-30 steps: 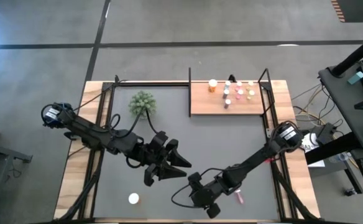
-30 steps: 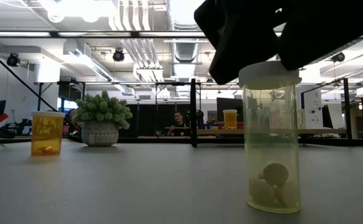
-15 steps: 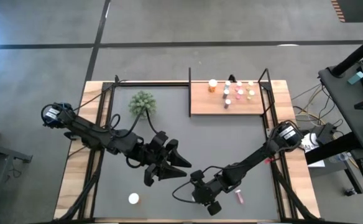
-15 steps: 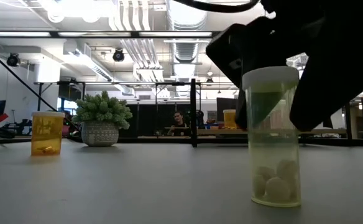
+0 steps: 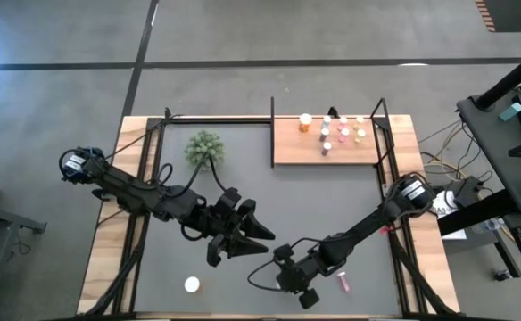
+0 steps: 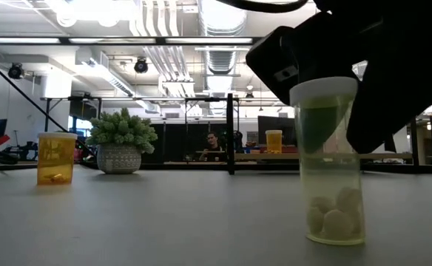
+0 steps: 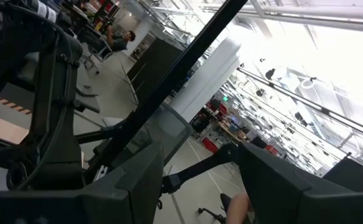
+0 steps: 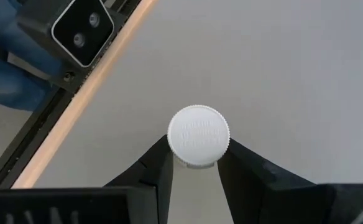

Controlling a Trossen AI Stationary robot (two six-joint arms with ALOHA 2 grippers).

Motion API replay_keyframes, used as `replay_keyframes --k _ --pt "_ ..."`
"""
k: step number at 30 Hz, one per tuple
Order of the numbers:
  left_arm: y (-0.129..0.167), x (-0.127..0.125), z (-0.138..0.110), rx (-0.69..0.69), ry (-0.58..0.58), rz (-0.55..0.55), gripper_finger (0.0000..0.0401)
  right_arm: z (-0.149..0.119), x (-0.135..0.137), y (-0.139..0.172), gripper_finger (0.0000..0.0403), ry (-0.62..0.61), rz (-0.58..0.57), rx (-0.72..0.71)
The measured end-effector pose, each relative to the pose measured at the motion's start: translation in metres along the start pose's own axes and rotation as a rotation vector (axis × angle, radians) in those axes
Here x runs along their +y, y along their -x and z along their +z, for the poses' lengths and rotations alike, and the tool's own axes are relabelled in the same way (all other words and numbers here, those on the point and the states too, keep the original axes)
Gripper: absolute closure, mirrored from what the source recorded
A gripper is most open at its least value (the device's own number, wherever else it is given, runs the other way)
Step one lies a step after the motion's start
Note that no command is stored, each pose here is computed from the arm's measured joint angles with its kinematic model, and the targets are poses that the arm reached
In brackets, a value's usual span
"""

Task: Pick and place medicine bottles onto shelf by color
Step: Put the yellow pill bottle on the shelf aligned with the other yellow pill bottles

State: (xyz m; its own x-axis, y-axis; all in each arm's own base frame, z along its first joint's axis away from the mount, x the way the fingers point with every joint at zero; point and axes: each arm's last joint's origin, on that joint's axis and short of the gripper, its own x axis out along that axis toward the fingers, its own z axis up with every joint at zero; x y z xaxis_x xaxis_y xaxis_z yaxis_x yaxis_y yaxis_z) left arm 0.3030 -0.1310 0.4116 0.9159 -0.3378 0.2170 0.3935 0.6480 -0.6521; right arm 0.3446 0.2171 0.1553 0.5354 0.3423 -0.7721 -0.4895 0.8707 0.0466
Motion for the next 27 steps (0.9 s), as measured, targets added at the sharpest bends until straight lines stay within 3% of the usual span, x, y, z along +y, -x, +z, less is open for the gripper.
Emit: replay_keyframes --k 8,13,18,22,27 --pt "0.0 0.0 0.0 -0.001 0.001 0.001 0.0211 -0.003 -0.014 0.027 0.0298 -0.051 -0.031 0.112" --pt "0.0 0.001 0.001 -0.016 0.0 0.018 0.0211 0.002 -0.026 0.052 0.0298 -0.076 -0.054 0.074" --pt "0.0 0.001 0.001 -0.024 0.002 0.027 0.0211 -0.016 -0.045 0.075 0.0298 -0.162 -0.096 0.082" --pt "0.0 0.004 0.003 -0.03 0.002 0.035 0.0211 -0.04 -0.063 0.099 0.0298 -0.3 -0.201 0.062" --pt "0.003 0.014 0.019 -0.076 -0.055 0.069 0.0211 -0.071 -0.08 0.131 0.0298 -0.603 -0.408 -0.011"
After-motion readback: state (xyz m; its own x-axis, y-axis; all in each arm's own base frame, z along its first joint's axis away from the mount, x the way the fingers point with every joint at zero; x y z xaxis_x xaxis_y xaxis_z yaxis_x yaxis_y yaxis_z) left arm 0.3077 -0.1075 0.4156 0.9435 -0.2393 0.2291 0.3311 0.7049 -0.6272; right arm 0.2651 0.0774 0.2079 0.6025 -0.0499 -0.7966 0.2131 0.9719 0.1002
